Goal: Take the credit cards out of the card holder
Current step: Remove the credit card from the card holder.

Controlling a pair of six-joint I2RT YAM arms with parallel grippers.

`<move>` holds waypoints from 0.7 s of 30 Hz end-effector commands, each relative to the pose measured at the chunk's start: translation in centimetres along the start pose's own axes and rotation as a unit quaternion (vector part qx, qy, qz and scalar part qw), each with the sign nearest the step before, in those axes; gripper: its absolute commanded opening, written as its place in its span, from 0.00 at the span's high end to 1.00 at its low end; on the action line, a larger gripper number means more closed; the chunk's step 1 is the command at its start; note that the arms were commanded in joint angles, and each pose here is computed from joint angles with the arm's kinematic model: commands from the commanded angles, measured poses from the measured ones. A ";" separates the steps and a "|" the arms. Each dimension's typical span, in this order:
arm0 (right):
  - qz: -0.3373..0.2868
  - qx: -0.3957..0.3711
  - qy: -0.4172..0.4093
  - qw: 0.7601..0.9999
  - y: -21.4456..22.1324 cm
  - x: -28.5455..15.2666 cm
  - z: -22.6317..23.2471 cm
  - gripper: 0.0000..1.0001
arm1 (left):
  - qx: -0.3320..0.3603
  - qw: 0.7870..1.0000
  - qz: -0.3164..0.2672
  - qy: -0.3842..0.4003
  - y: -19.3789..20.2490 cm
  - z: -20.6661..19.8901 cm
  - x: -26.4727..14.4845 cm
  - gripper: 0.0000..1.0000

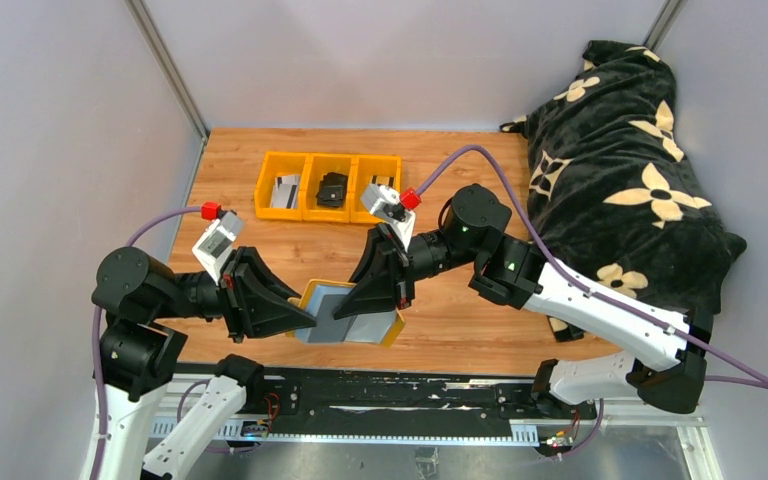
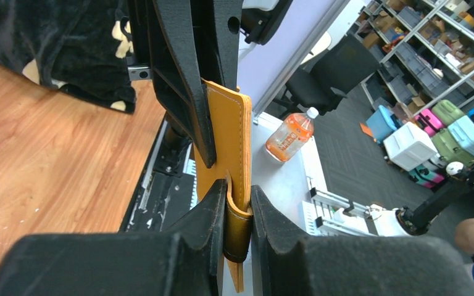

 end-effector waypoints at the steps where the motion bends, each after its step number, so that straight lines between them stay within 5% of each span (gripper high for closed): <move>1: 0.008 -0.003 -0.028 1.000 0.0 -0.9 1.0 1.00 | 0.000 1.000 -0.002 0.021 -0.6 -0.8 0.0 0.83; 7: 0.008 -0.006 -0.031 0.999 0.0 -0.9 1.1 1.00 | 0.002 1.000 0.002 0.030 -0.7 -1.2 -0.1 0.77; 16: 0.004 -0.004 -0.032 0.999 -0.5 -0.6 1.0 1.00 | 0.039 0.998 -0.034 -0.045 -0.4 -0.4 -0.2 0.85; 21: 0.005 -0.002 -0.036 0.999 -0.7 -0.1 1.0 1.00 | 0.067 0.993 -0.052 -0.086 -0.3 -0.1 -0.5 0.76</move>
Point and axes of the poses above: each gripper's point midway between its finger pads, its own x axis out along the fingers, its own z axis along the line the jaws close on, y = z × x, the point moved 10 cm from there along -x, back along the fingers, and after that the axes turned 1 degree about x, right-handed, at the moved point
